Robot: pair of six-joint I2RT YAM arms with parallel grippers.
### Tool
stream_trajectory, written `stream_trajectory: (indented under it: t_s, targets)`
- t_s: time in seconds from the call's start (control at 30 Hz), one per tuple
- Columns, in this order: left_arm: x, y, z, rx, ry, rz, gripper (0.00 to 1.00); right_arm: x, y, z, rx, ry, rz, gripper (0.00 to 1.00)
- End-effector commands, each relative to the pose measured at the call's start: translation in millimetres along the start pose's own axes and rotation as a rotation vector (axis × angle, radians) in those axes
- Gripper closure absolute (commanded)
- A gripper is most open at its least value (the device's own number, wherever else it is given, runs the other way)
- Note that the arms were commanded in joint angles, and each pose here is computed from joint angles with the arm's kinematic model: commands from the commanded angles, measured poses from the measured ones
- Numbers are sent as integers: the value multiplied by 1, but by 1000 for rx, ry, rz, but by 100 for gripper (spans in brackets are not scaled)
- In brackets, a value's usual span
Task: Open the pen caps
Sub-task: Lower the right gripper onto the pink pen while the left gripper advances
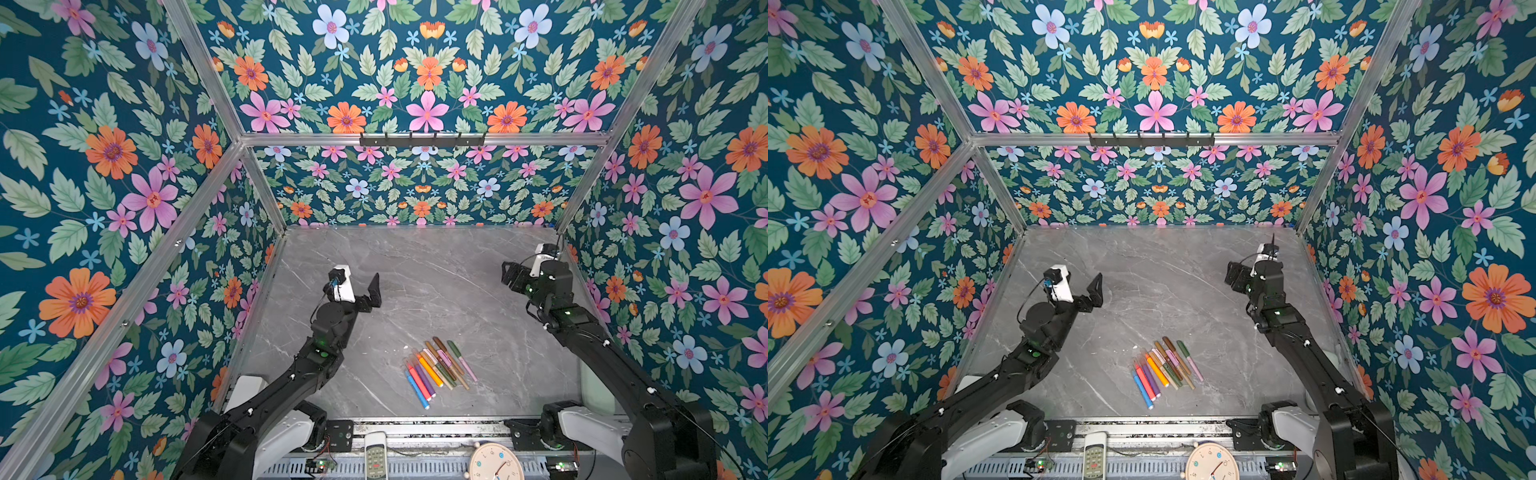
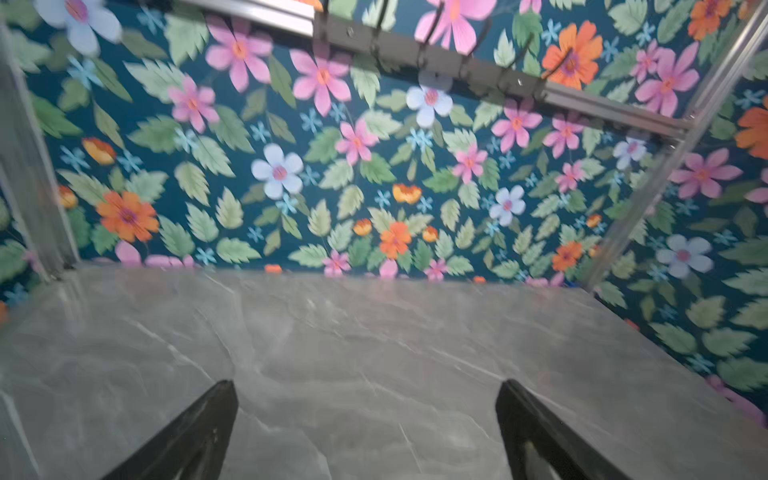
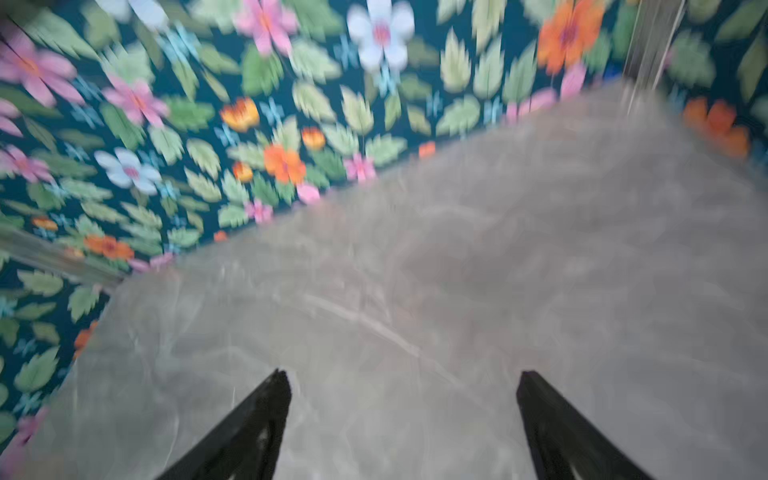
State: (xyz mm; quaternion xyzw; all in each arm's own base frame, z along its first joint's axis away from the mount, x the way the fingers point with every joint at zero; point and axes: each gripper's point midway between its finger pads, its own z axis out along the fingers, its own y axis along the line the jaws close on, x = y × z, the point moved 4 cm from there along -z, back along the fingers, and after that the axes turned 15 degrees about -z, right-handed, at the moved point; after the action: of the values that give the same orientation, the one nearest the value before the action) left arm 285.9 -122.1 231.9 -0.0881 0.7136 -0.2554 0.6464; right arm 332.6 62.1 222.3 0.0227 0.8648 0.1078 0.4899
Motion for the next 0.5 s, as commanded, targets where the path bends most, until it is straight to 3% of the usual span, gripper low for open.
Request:
stream_trajectory:
  t_s: [0.0,0.1,0.17,0.27,0.47]
  targets:
    - [39,12,-6,-50,179,-60,0,60,31,-11,-136,372,29,15]
    - [53,21,0,-145,308,-16,0,106,57,-27,-178,624,-125,24]
    - [58,26,3,-190,329,-19,0,135,71,-39,-184,728,-223,30]
    - [64,22,10,-163,356,-19,0,169,86,-58,-197,801,-330,35]
    - [74,21,18,-161,400,-46,0,205,90,-72,-238,849,-296,53]
